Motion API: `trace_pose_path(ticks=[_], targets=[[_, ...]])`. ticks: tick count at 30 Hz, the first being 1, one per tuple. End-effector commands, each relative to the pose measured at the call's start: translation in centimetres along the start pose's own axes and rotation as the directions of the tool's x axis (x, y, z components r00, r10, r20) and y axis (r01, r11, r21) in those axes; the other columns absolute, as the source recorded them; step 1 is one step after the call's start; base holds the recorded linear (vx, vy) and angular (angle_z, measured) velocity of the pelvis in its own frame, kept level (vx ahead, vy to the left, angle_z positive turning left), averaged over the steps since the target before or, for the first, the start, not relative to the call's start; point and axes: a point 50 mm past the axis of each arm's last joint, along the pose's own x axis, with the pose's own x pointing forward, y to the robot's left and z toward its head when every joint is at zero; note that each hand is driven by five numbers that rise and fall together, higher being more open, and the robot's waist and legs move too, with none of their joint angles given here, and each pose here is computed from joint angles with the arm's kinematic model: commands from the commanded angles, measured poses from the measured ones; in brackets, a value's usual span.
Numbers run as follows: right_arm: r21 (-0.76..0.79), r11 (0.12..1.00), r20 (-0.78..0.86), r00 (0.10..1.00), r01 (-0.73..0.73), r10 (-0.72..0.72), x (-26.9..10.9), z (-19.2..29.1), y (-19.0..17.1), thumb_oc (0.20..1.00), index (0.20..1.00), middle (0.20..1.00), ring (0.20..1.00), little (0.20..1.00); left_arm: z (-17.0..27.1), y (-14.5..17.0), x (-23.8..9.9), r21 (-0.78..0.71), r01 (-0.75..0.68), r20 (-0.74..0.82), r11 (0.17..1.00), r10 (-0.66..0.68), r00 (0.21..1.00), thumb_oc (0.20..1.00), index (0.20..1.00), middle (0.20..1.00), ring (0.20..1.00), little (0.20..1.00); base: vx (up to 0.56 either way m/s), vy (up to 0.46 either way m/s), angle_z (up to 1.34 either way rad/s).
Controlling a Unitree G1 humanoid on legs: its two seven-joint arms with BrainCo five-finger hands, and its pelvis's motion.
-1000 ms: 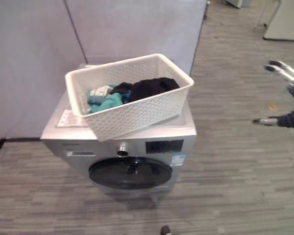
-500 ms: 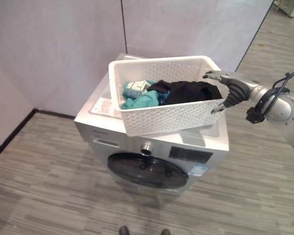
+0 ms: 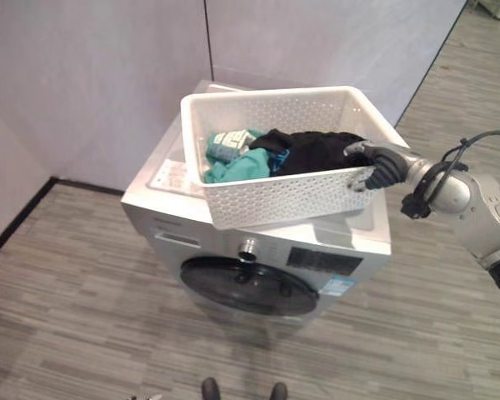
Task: Grab the laundry basket,head to the washer,open it,put in the laundry and shut it.
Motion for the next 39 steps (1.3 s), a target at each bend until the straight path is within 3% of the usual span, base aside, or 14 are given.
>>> trace_pose_path(ticks=[1,11,20,39], targets=[[-0.046,0.995,-0.078,0.992,0.091,-0.094,0.6,-0.7,-1.3,0.2,0.2,0.2,0.2,0.2,-0.8,0.1,-0.1,0.007,-0.015,-0.051,1.0,0.016,0.999,1.0,1.0,1.0,1.0,1.0,0.0,0.0,0.0],[-0.082,0.98,-0.161,0.968,0.183,-0.194,2.1,-0.3,-0.5,0.2,0.2,0.2,0.2,0.2,-0.1,-1.6,0.2,-0.023,0.021,-0.058,1.0,-0.022,0.998,1.0,1.0,1.0,1.0,1.0,0.0,0.0,0.0],[0.136,0.963,-0.147,0.966,0.233,-0.213,2.6,0.9,4.3,0.2,0.2,0.2,0.2,0.2,0.2,-2.1,0.2,-0.001,0.025,-0.064,1.0,-0.025,0.998,1.0,1.0,1.0,1.0,1.0,0.0,0.0,0.0],[0.186,0.939,-0.029,0.957,0.288,-0.287,0.8,3.5,3.7,0.2,0.2,0.2,0.2,0.2,1.2,-2.3,0.3,0.02,0.031,-0.041,0.999,-0.031,0.999,1.0,1.0,1.0,1.0,1.0,-0.01,0.007,-0.04]])
